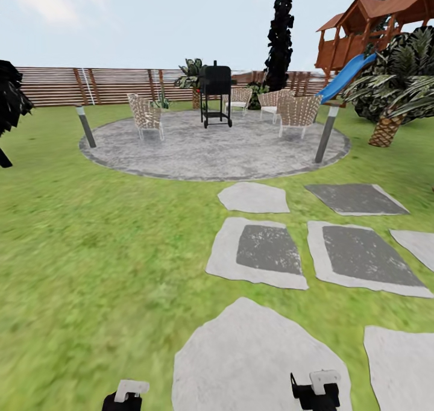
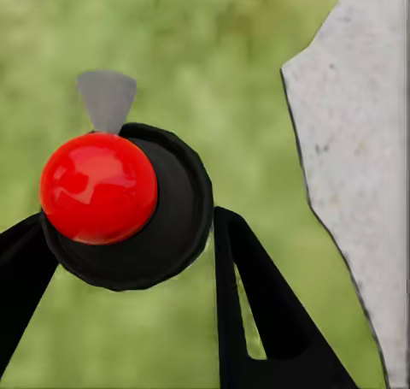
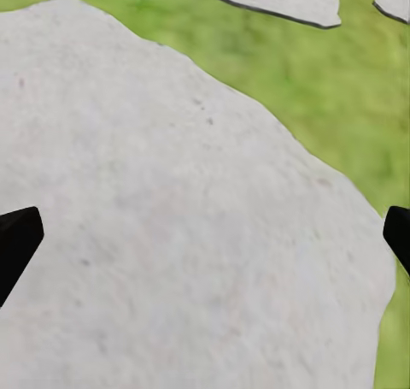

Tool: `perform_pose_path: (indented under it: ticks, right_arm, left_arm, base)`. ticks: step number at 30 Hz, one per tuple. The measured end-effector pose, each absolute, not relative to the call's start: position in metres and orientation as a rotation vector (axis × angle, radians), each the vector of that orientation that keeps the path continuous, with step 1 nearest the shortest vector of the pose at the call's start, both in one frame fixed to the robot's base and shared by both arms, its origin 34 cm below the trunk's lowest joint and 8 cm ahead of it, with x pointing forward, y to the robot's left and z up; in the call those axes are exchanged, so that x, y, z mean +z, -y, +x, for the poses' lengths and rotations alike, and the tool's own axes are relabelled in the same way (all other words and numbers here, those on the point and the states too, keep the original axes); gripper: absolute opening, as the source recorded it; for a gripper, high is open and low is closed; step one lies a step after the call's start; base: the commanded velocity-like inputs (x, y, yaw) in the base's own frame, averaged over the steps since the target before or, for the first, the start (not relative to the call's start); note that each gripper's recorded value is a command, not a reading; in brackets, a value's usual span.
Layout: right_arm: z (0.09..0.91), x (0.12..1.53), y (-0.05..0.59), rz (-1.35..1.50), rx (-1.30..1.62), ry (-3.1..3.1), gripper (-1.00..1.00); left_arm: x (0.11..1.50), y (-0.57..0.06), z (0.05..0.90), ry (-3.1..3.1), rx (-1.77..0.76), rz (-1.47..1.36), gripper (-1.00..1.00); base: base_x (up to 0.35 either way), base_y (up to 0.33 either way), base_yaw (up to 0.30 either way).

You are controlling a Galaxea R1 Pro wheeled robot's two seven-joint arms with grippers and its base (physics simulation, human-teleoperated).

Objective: Pick up the pesticide atomizer in the garden and spray insectifuge to fully cover both potted plants in the garden.

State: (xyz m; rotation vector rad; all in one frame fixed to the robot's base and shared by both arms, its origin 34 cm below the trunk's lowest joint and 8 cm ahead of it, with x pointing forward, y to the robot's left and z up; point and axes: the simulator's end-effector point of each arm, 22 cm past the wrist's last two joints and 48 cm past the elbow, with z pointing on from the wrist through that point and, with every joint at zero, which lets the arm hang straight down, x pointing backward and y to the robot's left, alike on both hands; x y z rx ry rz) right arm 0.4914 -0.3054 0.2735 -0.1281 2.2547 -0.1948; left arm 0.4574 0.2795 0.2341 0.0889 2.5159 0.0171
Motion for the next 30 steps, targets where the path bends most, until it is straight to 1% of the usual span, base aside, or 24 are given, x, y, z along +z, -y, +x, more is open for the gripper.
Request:
perform_pose_path:
  ticks: [30]
  right_arm:
    - [0.4907, 0.2730, 0.3049, -0.131, -0.193, -2.257, 1.00]
  left_arm:
    - [0.2341, -0.2797, 0.4574, -2.516, 0.017, 0.089, -1.00]
  base:
    - [0.323, -0.115, 0.000]
